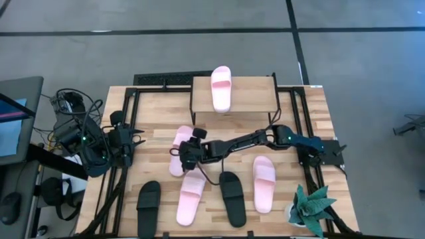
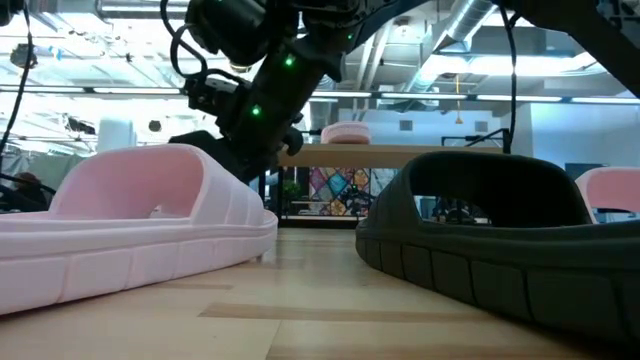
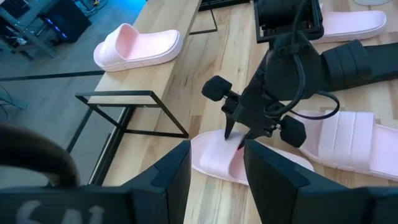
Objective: Pick and place slides into the shelf
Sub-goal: Put the top pink slide on the shelf
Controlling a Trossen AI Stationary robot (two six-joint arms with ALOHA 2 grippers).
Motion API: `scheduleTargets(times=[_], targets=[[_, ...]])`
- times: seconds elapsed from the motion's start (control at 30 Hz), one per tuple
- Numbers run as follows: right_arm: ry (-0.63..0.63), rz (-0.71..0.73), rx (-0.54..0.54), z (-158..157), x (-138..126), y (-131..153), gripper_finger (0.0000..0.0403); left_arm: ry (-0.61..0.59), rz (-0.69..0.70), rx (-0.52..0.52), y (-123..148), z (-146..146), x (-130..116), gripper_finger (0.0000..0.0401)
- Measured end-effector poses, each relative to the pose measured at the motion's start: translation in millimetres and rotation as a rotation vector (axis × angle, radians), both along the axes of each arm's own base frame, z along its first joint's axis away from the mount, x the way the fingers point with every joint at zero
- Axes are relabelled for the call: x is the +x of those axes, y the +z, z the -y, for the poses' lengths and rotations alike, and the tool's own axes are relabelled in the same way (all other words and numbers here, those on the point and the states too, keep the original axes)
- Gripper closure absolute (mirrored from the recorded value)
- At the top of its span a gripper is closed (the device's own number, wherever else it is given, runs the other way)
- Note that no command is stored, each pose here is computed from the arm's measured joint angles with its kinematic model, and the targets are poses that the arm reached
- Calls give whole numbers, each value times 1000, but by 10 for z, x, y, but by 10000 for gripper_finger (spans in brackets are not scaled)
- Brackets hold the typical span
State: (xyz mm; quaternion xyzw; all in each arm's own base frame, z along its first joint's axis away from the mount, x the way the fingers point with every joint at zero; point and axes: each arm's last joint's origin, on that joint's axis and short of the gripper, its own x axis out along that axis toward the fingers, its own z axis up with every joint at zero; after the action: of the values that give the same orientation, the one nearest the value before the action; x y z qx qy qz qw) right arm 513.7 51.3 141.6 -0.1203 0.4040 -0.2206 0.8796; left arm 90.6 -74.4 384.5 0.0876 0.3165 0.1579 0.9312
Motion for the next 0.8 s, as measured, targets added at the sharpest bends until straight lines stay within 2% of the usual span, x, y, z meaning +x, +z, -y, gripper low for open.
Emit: scheduleTargets(times=[0.17, 0.23, 0.37, 0.8], targets=[[-23, 3, -20, 46, 3, 1, 289, 0, 0, -1, 0, 0, 0, 262], [-16, 2, -9, 50, 4, 0, 313, 3, 2, -4, 0, 0, 0, 262], [-10, 1, -11, 23, 2, 0, 386, 4, -2, -12, -2, 1, 0, 262], [17, 7, -31, -198, -20, 69, 399, 6, 3, -8, -1, 1, 1, 262]])
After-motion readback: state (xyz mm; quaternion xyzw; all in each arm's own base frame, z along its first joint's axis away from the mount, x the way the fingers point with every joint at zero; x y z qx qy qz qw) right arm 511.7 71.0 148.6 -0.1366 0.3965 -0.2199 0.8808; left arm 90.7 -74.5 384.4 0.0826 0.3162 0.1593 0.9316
